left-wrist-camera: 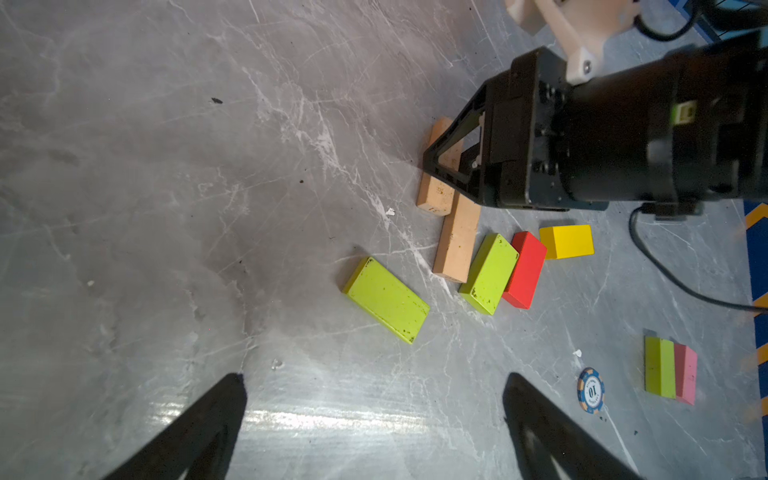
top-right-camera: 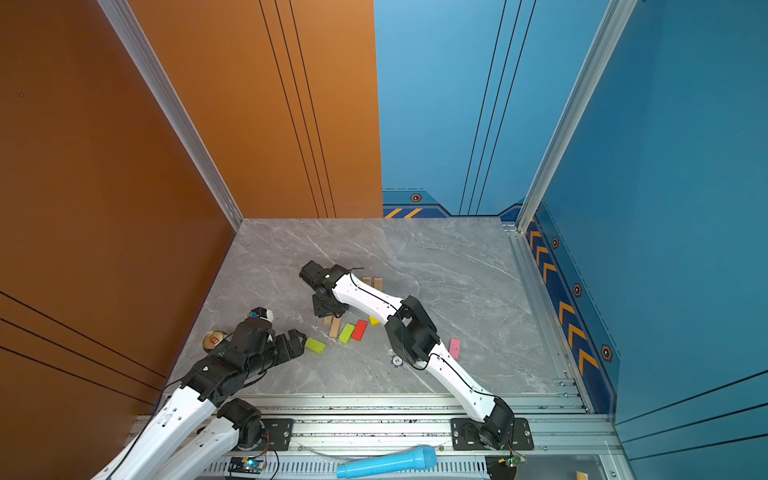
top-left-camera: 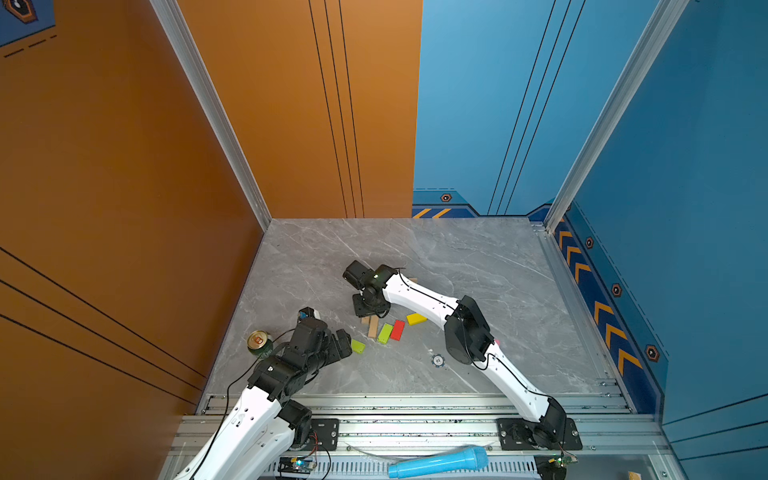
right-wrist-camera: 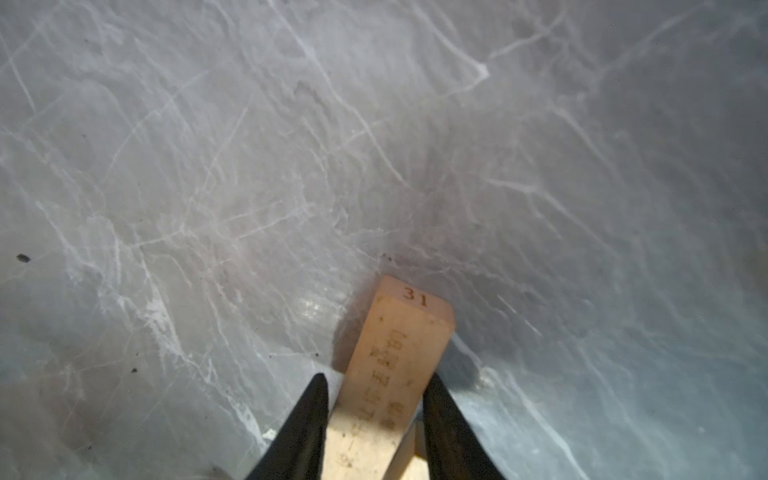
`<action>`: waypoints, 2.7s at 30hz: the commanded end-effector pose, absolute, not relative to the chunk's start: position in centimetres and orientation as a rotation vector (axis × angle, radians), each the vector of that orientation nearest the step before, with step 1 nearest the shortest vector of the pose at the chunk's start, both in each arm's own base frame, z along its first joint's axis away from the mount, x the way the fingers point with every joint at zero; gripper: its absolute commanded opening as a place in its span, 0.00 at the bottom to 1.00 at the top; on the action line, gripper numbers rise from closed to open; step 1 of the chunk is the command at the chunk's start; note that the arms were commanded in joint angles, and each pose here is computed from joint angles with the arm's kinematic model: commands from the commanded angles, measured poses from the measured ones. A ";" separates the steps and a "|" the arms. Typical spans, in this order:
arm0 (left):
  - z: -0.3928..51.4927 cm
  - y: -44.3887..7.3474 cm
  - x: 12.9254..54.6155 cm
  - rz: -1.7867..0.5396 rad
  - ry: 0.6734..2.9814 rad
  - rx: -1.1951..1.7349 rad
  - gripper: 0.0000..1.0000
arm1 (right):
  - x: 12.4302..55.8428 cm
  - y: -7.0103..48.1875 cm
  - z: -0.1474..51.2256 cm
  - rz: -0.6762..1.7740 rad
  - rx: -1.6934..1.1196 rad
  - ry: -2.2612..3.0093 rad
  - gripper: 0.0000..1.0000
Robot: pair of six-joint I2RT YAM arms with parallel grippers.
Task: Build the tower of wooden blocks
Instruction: 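Lower the right gripper onto the beige wooden plank and close, then carry the plank marked 31 to the arch pair and stand it beside them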
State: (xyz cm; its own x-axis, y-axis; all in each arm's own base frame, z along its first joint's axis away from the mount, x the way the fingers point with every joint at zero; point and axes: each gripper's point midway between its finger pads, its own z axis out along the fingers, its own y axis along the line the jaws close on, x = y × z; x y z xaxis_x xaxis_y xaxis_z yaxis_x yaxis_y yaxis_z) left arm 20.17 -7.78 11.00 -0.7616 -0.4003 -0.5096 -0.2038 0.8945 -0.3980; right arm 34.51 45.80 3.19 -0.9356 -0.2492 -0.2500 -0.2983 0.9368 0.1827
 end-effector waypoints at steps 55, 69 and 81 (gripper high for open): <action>12.2 -9.5 23.0 -0.464 2.437 -0.360 0.98 | 40.7 37.7 13.1 0.124 -0.197 2.665 0.27; 12.0 -10.6 24.3 -0.476 2.470 -0.326 0.98 | 43.0 36.3 10.6 0.063 -0.013 2.658 0.27; 11.7 -10.3 24.5 -0.465 2.477 -0.332 0.98 | 43.6 34.6 8.0 0.044 0.074 2.694 0.28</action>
